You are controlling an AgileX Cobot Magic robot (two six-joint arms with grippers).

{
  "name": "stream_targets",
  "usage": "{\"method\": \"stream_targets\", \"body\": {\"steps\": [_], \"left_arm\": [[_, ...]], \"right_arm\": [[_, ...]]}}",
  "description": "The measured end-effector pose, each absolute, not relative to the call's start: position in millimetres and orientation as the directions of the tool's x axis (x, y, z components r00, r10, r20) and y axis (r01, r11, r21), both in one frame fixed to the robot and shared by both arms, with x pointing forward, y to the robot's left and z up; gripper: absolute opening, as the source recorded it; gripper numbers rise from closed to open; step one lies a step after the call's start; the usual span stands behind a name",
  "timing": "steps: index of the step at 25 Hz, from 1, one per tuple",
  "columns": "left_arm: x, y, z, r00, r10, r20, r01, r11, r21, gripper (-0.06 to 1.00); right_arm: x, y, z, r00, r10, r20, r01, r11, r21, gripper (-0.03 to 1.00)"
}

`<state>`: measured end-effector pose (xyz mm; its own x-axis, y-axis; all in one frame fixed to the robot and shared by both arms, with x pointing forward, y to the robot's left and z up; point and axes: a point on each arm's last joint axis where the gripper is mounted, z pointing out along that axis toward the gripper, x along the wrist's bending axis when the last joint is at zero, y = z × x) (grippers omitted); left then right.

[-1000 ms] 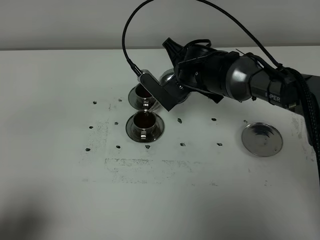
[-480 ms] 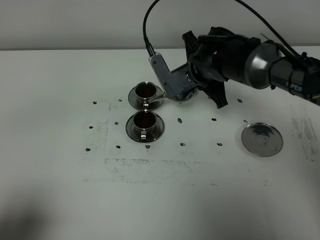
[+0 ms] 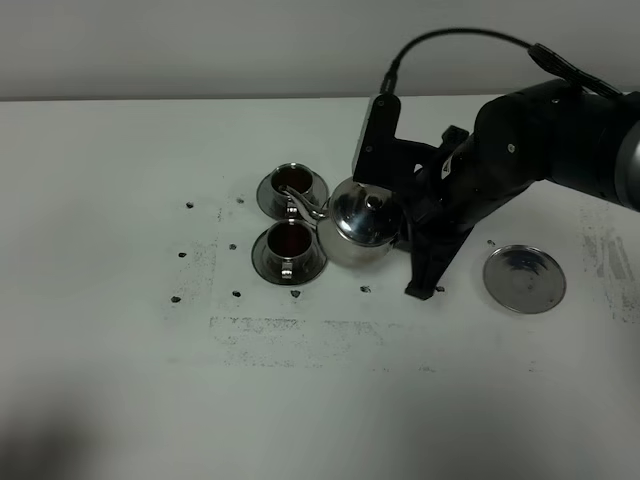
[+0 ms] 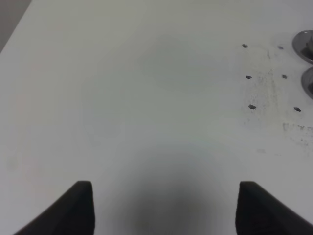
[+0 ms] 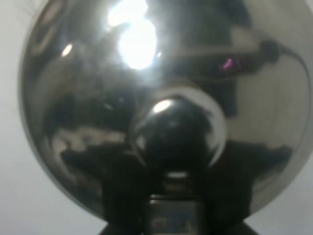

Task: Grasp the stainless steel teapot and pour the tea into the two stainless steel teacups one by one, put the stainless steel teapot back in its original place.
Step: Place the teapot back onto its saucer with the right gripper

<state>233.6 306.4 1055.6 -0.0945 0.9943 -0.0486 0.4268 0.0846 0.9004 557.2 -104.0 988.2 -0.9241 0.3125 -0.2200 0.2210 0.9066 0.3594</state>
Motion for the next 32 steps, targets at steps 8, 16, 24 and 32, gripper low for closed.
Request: {"method": "stream_targets", "body": {"steps": [8,16,24,32], "left_arm": [[233.6,306.4,1055.6,-0.095,0.994,-0.049,0.427,0.085,0.9,0.59],[233.6,306.4,1055.6,-0.095,0.994,-0.049,0.427,0.085,0.9,0.59],[233.6,306.4,1055.6,-0.095,0.994,-0.049,0.427,0.085,0.9,0.59],[233.6,306.4,1055.6,-0.095,0.994,-0.049,0.427,0.085,0.9,0.59]], "right_arm": [[551.9,-107.3,975.2,-0.681,0.732,0.006,0.689,0.638,0.345,0.2],[548.1,-99.6,947.8,-0.641,0.767,-0.009,0.744,0.624,0.239,0.2],[547.0,-91.9,938.0,-0.655,0.755,-0.034,0.73,0.643,0.232,0.2],[545.2,-104.2,951.8,-0.643,0.763,-0.06,0.742,0.64,0.2,0.2]]}}
